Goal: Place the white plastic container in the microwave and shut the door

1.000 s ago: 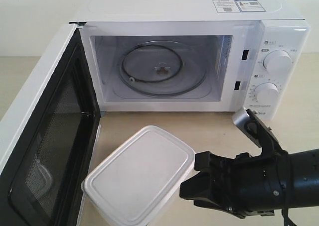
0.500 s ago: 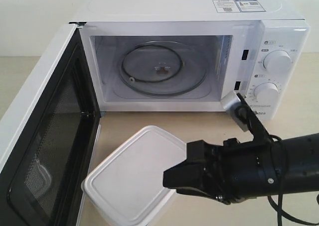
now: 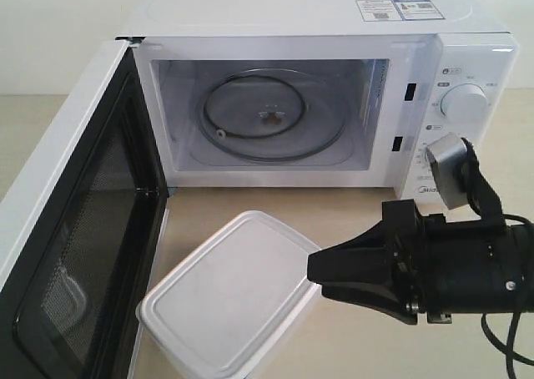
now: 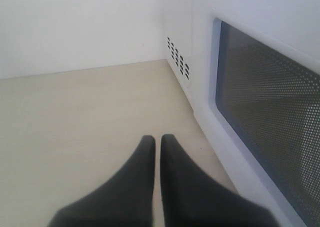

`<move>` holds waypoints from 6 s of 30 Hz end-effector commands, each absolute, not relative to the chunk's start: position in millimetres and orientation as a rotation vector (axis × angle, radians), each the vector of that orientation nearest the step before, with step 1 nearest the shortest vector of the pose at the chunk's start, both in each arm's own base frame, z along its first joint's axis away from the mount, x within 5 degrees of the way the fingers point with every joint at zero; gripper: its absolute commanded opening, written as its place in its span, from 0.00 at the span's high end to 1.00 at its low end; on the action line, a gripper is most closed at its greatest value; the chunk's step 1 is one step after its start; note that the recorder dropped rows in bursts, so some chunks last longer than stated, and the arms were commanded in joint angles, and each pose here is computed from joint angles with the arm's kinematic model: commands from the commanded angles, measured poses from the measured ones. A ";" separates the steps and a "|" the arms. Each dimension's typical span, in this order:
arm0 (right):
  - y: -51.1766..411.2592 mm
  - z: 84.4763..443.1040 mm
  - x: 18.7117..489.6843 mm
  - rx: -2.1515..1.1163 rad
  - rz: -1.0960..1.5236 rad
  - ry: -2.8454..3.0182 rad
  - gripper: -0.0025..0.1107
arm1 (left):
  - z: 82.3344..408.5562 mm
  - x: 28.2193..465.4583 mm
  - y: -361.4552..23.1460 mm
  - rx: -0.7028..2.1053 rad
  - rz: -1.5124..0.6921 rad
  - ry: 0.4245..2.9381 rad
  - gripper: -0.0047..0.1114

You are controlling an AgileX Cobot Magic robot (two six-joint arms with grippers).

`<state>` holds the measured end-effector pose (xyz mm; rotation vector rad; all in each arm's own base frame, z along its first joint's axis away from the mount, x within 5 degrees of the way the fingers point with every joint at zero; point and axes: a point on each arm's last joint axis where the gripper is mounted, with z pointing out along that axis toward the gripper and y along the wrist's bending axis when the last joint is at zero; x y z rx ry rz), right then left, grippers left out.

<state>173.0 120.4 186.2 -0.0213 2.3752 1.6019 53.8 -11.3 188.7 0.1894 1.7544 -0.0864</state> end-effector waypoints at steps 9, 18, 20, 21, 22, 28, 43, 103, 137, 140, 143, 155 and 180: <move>125.2 126.2 183.0 0.250 1.499 2.688 0.67 | 187.5 53.6 -11.4 0.174 -0.100 1.760 0.92; 130.2 134.6 200.0 0.323 1.522 2.658 0.67 | 187.5 53.6 -11.4 0.174 -0.100 1.760 0.92; 131.0 134.5 200.2 0.356 1.521 2.668 0.67 | 187.5 53.6 -11.4 0.174 -0.100 1.760 0.92; 133.2 134.6 200.8 0.360 1.510 2.676 0.67 | 187.5 53.6 -11.4 0.174 -0.100 1.760 0.92; 135.7 134.7 200.3 0.362 1.506 2.685 0.67 | 187.5 53.6 -11.4 0.174 -0.100 1.760 0.92; 154.4 128.4 199.9 0.405 1.427 2.772 0.67 | 187.5 53.6 -11.4 0.174 -0.100 1.760 0.92; 159.8 126.9 207.6 0.507 1.371 2.786 0.67 | 187.5 53.6 -11.4 0.174 -0.100 1.760 0.92; 142.9 225.4 139.5 0.416 1.234 2.365 0.98 | 187.5 53.6 -11.4 0.174 -0.100 1.760 0.92; 173.8 186.2 127.4 0.816 1.295 1.989 0.98 | 187.5 53.6 -11.4 0.174 -0.100 1.760 0.92; 171.2 182.6 130.9 0.884 1.264 1.958 0.98 | 187.5 53.6 -11.4 0.174 -0.100 1.760 0.92; 169.3 180.2 136.6 0.899 1.241 1.944 0.98 | 187.5 53.6 -11.4 0.174 -0.100 1.760 0.92; 194.4 178.7 173.6 0.927 1.218 1.949 0.98 | 187.4 53.6 -11.3 0.175 -0.098 1.760 0.92; 233.6 173.6 265.5 1.095 1.284 1.824 0.98 | 187.4 53.6 -11.3 0.176 -0.096 1.760 0.92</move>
